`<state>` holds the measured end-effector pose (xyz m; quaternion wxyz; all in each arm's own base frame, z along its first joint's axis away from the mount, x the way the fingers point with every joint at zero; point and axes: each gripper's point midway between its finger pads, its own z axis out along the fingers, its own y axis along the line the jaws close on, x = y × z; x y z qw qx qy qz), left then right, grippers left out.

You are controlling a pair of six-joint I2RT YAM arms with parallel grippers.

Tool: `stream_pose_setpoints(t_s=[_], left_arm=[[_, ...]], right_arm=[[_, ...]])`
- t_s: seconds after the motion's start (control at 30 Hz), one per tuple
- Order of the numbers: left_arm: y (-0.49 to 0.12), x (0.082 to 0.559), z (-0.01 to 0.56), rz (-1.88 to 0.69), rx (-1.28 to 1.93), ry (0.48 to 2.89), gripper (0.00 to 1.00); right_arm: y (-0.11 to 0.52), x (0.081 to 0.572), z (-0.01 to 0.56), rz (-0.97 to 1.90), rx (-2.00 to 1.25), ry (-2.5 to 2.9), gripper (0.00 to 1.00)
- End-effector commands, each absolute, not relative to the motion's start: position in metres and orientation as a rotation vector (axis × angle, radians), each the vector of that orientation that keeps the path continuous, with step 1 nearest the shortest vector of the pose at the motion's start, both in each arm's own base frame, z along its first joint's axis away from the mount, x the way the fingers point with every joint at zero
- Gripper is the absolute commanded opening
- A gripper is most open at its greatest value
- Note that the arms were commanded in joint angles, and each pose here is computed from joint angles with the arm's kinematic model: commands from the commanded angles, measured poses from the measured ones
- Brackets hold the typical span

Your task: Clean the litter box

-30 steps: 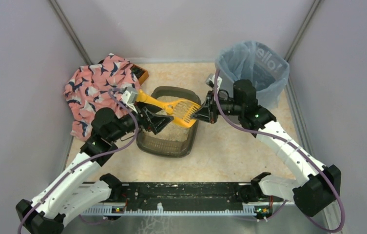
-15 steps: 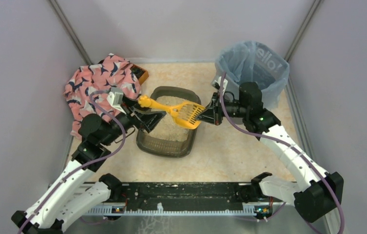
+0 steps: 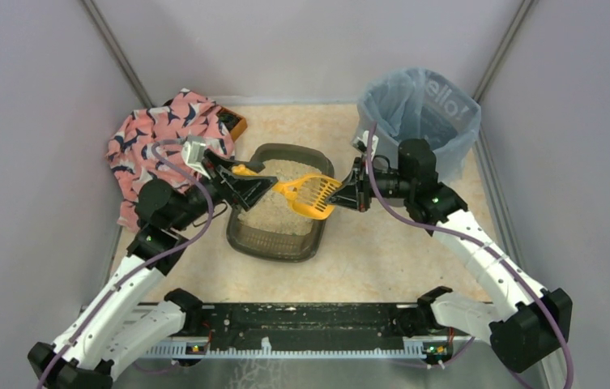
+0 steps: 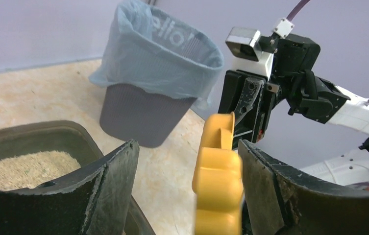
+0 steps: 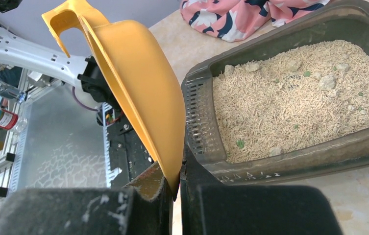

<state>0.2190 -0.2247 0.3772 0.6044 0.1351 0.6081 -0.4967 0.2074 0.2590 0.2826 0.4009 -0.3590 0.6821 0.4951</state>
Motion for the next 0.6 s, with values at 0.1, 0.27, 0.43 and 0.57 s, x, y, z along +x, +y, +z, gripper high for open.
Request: stream_pose_setpoints(t_s=[0.1, 0.27, 0.43, 0.57], left_arm=[[-0.226, 0.212, 0.389, -1.278, 0.366, 1.348, 0.74], [-0.221, 0.210, 0.390, -1.281, 0.374, 1.348, 0.64], [-0.219, 0.204, 0.389, -1.334, 0.393, 1.322, 0.52], [-0.227, 0.195, 0.382, -1.401, 0.468, 1.320, 0.56]], right_arm=[[0.255, 0.205, 0.299, 1.219, -0.928, 1.653, 0.00], [0.255, 0.209, 0.300, 1.208, -0.921, 1.658, 0.00], [0.257, 0.210, 0.300, 1.229, -0.921, 1.659, 0.00], [0.257, 0.210, 0.303, 1.234, -0.920, 1.655, 0.00]])
